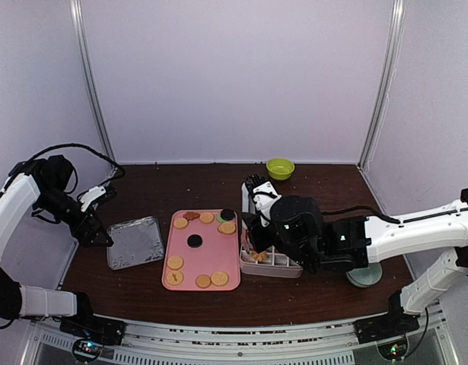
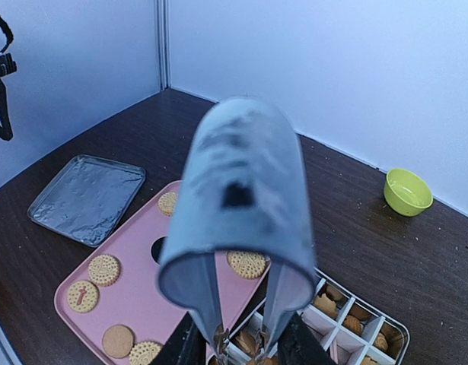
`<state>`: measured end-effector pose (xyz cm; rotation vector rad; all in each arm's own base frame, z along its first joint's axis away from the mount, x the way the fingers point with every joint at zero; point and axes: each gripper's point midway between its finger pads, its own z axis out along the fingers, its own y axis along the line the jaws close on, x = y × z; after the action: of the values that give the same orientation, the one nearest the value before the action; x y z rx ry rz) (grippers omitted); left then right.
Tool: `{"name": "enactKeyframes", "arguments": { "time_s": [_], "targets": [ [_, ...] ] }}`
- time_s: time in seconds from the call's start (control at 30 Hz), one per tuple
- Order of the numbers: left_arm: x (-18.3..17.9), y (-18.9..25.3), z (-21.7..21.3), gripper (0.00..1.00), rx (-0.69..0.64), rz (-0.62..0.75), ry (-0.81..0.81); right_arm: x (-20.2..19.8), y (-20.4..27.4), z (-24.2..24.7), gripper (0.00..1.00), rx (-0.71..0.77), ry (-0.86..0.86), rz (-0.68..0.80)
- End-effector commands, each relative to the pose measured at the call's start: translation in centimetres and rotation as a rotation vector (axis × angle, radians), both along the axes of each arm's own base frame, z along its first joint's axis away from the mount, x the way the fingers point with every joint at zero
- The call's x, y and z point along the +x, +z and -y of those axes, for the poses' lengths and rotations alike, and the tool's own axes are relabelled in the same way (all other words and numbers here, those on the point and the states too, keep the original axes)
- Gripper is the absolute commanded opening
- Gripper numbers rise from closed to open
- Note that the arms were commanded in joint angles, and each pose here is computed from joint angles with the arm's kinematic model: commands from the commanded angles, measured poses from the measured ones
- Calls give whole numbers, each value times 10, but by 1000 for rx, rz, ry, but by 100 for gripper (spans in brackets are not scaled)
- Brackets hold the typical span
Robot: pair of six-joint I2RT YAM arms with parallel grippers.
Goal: Pack the cookies
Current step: Place the fake cookies in the empty pocket of the box, then adjust the fake cookies in the empty pocket of the box.
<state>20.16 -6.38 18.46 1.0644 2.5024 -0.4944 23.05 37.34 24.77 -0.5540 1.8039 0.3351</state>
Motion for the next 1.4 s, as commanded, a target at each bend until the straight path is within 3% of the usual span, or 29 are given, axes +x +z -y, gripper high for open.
{"name": "enactKeyframes", "arguments": {
  "time_s": [0.0, 0.43, 0.97, 1.37],
  "targets": [
    [1, 6, -2, 96, 7, 34, -1, 3, 8, -4, 32, 32, -6, 11],
    [3, 5, -1, 96, 1, 33, -3, -4, -17, 29, 32, 34, -47, -37],
    [2, 8, -1, 96, 1, 38, 1, -15, 6, 47, 31, 142, -33, -59],
    [1, 9, -1, 96, 1, 41, -1, 8, 30, 33, 32, 154, -53, -15]
  ]
}}
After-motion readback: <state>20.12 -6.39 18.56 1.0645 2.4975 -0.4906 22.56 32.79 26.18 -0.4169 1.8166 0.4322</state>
